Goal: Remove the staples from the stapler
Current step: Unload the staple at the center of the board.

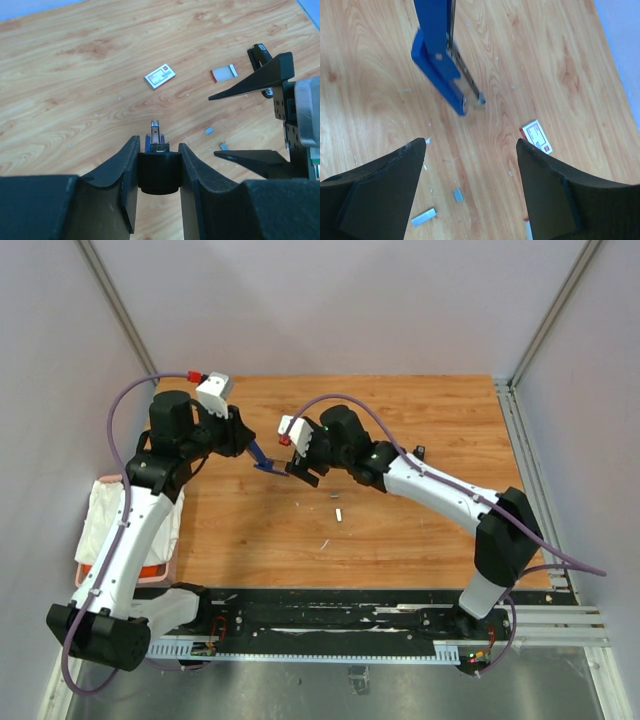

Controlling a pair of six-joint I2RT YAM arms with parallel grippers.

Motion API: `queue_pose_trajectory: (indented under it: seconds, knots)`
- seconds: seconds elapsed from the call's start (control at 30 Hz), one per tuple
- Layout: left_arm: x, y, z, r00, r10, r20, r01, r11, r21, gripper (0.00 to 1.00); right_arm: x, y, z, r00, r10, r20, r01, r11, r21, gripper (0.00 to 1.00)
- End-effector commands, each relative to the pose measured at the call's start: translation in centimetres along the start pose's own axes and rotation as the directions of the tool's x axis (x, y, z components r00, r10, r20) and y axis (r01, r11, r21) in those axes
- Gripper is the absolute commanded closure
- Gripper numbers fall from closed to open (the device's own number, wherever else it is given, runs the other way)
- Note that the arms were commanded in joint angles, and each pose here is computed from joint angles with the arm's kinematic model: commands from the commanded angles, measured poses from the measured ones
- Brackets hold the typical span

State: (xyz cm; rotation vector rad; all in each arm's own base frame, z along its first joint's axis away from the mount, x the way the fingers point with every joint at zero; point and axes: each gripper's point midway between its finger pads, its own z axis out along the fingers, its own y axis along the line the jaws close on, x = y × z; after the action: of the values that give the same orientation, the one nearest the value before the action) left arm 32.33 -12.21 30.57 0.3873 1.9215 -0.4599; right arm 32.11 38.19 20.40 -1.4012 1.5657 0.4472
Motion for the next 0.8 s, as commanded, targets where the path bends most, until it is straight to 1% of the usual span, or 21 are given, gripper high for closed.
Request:
queue_pose_trajectory:
  seconds: [0.0, 0.1, 0.27, 0.4, 0.5, 0.6, 0.7, 0.77]
  knots:
    - [-3.2, -1.6, 0.2, 0.992, -0.08, 0.102, 0.073, 0.995, 0.074, 1.0, -1.4, 1.8, 1.5, 1.0, 0.004, 0.028, -0.002, 0.997, -0.083, 0.24]
    - [-3.6, -2.6, 0.2, 0.991, -0.096, 0.097, 0.083, 0.988, 0.128, 1.0, -1.1, 2.4, 2.1, 1.0, 0.008, 0.025, -0.005, 0.993, -0.118, 0.24]
    - [-4.0, -2.5, -0.1, 0.986, -0.129, 0.11, 0.114, 0.985, 0.127, 1.0, -1.5, 4.2, 2.4, 0.997, 0.032, 0.065, -0.019, 0.98, -0.2, 0.23]
    - [-4.0, -3.6, 0.2, 0.98, -0.175, 0.098, 0.151, 0.966, 0.211, 1.0, -1.7, 4.2, 3.5, 0.998, 0.031, 0.053, -0.021, 0.984, -0.177, 0.23]
    - [-4.0, -4.6, 0.2, 0.974, -0.209, 0.091, 0.178, 0.945, 0.275, 1.0, -1.5, 3.7, 4.4, 0.999, 0.038, 0.023, -0.034, 0.988, -0.153, 0.23]
    - [-4.1, -5.0, -0.1, 0.972, -0.214, 0.095, 0.177, 0.938, 0.297, 1.0, -1.1, 3.1, 5.0, 0.999, 0.045, -0.008, -0.046, 0.993, -0.111, 0.3]
    - [-3.9, -5.0, -0.3, 0.972, -0.214, 0.1, 0.176, 0.939, 0.296, 1.0, -0.9, 2.8, 5.3, 0.998, 0.056, -0.019, -0.058, 0.995, -0.083, 0.43]
    - [-3.7, -4.8, -0.2, 0.972, -0.215, 0.099, 0.178, 0.941, 0.288, 1.0, -0.7, 2.5, 5.4, 0.997, 0.077, -0.027, -0.079, 0.995, -0.06, 0.47]
